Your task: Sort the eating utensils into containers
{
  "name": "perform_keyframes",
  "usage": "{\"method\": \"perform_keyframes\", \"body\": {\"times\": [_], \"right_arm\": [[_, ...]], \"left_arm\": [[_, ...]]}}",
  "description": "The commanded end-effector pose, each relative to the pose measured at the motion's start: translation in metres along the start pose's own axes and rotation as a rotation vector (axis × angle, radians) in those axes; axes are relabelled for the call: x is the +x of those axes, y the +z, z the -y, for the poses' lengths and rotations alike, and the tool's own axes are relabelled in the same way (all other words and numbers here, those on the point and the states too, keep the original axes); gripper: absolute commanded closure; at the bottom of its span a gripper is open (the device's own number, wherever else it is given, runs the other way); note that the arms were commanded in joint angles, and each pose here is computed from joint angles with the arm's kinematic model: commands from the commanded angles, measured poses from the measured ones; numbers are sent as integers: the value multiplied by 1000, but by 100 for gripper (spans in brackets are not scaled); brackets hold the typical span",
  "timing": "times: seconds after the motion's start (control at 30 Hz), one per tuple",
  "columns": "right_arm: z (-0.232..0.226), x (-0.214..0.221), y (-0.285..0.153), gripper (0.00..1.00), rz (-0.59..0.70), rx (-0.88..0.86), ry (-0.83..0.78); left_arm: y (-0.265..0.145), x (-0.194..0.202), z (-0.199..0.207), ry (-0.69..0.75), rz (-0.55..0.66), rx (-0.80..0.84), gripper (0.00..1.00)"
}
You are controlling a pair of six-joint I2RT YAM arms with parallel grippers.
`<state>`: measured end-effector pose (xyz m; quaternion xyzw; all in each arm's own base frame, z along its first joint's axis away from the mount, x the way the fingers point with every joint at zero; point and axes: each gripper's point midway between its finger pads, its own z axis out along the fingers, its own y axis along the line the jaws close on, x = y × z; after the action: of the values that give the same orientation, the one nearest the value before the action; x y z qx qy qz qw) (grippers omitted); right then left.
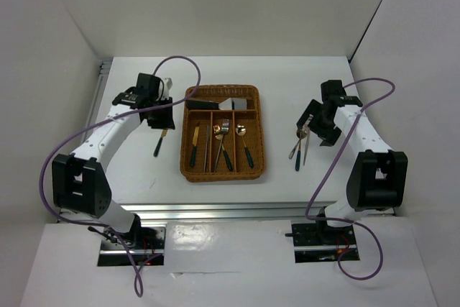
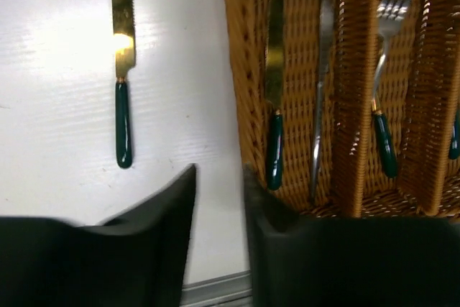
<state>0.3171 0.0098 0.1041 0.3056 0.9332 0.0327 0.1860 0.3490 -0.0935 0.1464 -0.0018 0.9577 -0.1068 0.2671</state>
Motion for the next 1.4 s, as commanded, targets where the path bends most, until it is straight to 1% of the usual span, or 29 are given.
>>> {"method": "perform_keyframes", "body": {"times": [0.0,0.03,0.07,0.1,0.17,0.2,0.27,0.37,0.53,0.7,0.83,0.97,1.0,1.07,1.1,1.13,1.17,1.23,1.27,1.3,1.33,1.37], "right_arm": [[-7,-14,-12,1,50,-30,-15],[-7,-14,-12,1,50,-30,-15],[-5,-12,-10,1,43,-25,-15],[-5,-12,-10,1,43,-24,-24],[-5,-8,-9,1,30,-27,-25],[-4,-7,-6,1,29,-26,-25],[-5,-5,-7,1,23,-35,-25],[-9,-8,-5,1,23,-46,-25],[-15,-10,2,1,-3,-54,-35],[-20,-12,10,1,-18,-66,-45],[-22,-11,16,1,-36,-66,-45],[-22,-11,20,1,-45,-60,-45],[-25,-15,18,1,-36,-66,-45],[-24,-13,21,1,-45,-60,-45],[-25,-15,22,1,-45,-60,-45],[-25,-15,22,1,-45,-60,-45],[-27,-18,21,1,-37,-65,-45],[-24,-17,21,1,-39,-51,-45],[-24,-17,21,1,-39,-51,-45],[-24,-17,21,1,-39,-51,-45],[-25,-19,18,1,-31,-56,-45],[-25,-19,18,1,-31,-56,-45]], "left_arm": [[10,15,-20,-30,-46,-51,56],[12,12,-26,-25,-28,-63,49],[17,14,-32,-25,-37,-72,39],[23,20,-44,-17,-66,-88,35],[32,18,-54,-33,-61,-93,29],[36,16,-60,-46,-60,-85,27],[51,24,-61,-52,-102,-73,25],[70,35,-72,-60,-172,-120,25],[83,48,-87,-86,-195,-155,25],[84,79,-94,-129,-258,-154,26],[77,82,-95,-126,-250,-167,28],[77,103,-97,-121,-293,-170,34],[80,96,-98,-108,-265,-166,37],[86,104,-99,-112,-296,-169,42],[88,102,-100,-112,-300,-169,46],[91,106,-101,-114,-313,-171,55],[95,112,-102,-117,-337,-173,59],[99,113,-103,-118,-340,-173,67],[99,113,-101,-120,-341,-161,76],[99,117,-101,-121,-350,-162,83],[99,117,-101,-121,-351,-162,93],[99,117,-101,-121,-351,-162,100]]}}
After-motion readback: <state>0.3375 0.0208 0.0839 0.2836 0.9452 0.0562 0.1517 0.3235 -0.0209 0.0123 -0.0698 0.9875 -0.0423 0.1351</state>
